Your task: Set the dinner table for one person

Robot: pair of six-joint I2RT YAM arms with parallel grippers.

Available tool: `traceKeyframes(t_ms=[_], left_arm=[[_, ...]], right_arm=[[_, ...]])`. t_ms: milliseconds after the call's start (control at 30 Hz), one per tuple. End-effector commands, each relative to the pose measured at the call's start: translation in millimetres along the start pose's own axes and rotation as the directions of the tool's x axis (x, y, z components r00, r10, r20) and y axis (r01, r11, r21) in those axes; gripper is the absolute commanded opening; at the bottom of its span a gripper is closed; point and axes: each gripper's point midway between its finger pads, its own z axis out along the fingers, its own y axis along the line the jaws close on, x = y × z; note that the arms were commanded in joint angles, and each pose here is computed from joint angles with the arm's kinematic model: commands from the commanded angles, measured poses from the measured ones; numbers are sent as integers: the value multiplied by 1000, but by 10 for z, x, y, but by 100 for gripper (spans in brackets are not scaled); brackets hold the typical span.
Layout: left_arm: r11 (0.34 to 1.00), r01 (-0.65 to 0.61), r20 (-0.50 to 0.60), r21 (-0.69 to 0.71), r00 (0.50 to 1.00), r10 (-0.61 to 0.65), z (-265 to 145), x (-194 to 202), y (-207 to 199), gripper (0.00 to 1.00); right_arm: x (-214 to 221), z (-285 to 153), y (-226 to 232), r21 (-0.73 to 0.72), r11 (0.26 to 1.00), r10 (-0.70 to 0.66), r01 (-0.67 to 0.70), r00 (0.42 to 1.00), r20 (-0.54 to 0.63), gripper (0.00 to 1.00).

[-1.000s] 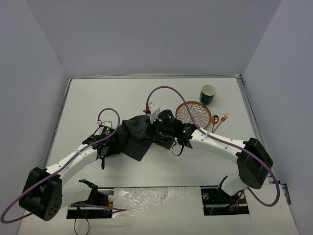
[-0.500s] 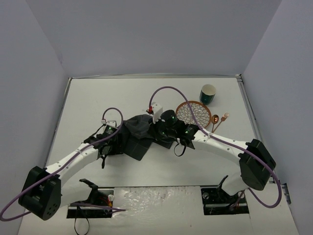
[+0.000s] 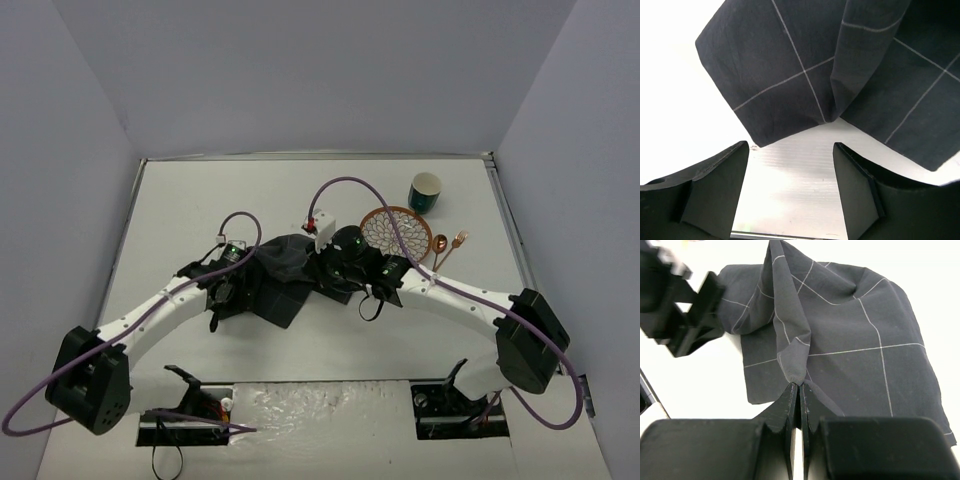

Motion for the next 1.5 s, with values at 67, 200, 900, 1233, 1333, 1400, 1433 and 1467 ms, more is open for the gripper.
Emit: traceKeyframes(t_ms=[67,200,900,1233,1333,1400,1433,1467], left_arm=[[997,-75,-76,-15,994,74,50,-11,-37,64],[996,-84,-109,-16,991,82,187,36,-71,63],[986,77,-133,-144,986,-97,418,123,229,50],[978,153,-158,-144,972,-175,544,230,293,28],[976,159,-156,-146,971,-182,550,227,307,23],[976,169,-152,-140,970,-190,560,214,308,15],[975,172,-152,-138,970,-192,566,216,312,11],[974,179,-148,-138,969,-199,568,205,321,4]], right_arm=[[-396,-152,51,-23,1000,3,1,991,137,0],[-404,-186,33,-18,1000,1,2,989,145,0],[-419,-447,-59,1,1000,1,-1,981,193,0],[-458,-629,-177,45,998,21,-32,972,234,0],[-464,-655,-187,45,998,23,-35,971,239,0],[-480,-669,-184,44,998,25,-36,969,244,0],[-478,-667,-184,43,998,26,-37,970,243,0],[-477,-667,-183,42,998,26,-37,970,243,0]])
